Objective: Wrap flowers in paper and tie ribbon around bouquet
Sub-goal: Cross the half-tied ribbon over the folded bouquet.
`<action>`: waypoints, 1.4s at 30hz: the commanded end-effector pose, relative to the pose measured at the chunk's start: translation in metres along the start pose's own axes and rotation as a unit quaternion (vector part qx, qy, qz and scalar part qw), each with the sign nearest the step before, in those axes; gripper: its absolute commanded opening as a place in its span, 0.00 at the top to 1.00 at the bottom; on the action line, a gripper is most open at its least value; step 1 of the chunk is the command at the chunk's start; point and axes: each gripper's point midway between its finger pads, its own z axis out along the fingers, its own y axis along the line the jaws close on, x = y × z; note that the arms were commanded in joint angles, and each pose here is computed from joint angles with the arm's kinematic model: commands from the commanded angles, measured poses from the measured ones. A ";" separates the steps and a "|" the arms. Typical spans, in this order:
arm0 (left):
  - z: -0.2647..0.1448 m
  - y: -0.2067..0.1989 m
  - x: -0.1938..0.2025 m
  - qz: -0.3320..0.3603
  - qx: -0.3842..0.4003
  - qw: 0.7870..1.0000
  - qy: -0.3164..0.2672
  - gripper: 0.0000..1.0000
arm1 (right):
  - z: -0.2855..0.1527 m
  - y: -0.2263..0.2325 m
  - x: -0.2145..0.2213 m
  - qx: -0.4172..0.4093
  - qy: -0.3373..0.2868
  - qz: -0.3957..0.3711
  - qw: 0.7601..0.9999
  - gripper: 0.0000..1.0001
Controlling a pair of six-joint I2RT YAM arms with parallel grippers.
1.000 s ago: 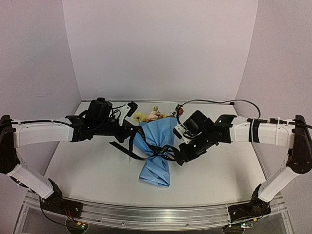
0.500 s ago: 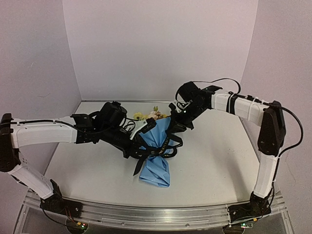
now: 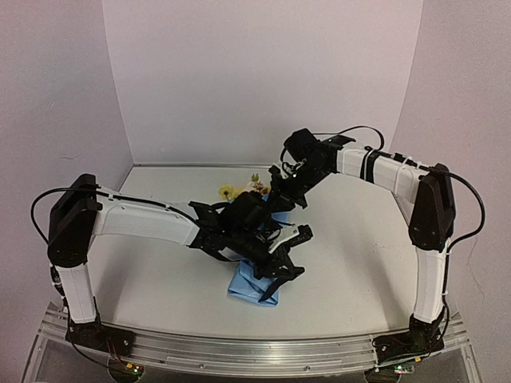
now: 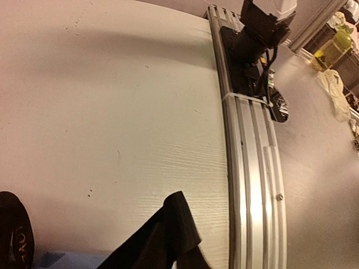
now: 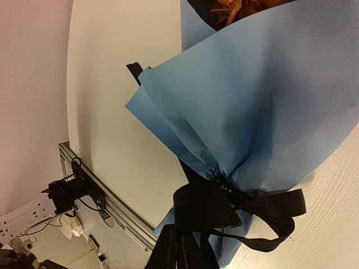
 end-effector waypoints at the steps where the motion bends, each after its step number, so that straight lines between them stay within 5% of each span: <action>1: -0.010 0.021 -0.066 0.024 -0.090 0.988 -0.124 0.76 | -0.005 0.009 0.000 -0.013 0.005 0.001 1.000 1.00; 5: -0.019 0.040 -0.085 0.000 -0.144 0.975 -0.169 0.74 | -0.006 0.009 0.001 -0.012 0.007 -0.002 1.000 1.00; 12: -0.026 0.035 -0.085 0.002 -0.143 0.973 -0.182 0.53 | -0.004 0.012 0.000 -0.019 0.014 0.005 1.000 1.00; 18: -0.090 0.029 -0.088 -0.020 -0.190 0.950 -0.246 0.46 | -0.006 0.018 0.006 -0.035 0.025 0.013 0.999 1.00; 23: -0.169 0.070 -0.054 -0.100 -0.255 0.914 -0.301 0.54 | -0.014 0.035 0.016 -0.066 0.036 -0.001 0.997 1.00; 35: -0.172 0.089 -0.025 -0.014 -0.230 0.939 -0.254 0.62 | -0.020 0.069 0.047 -0.118 0.072 -0.040 0.990 1.00; 42: -0.157 0.093 -0.010 -0.034 -0.214 0.952 -0.218 0.63 | -0.016 0.059 0.041 -0.090 0.055 -0.020 0.994 1.00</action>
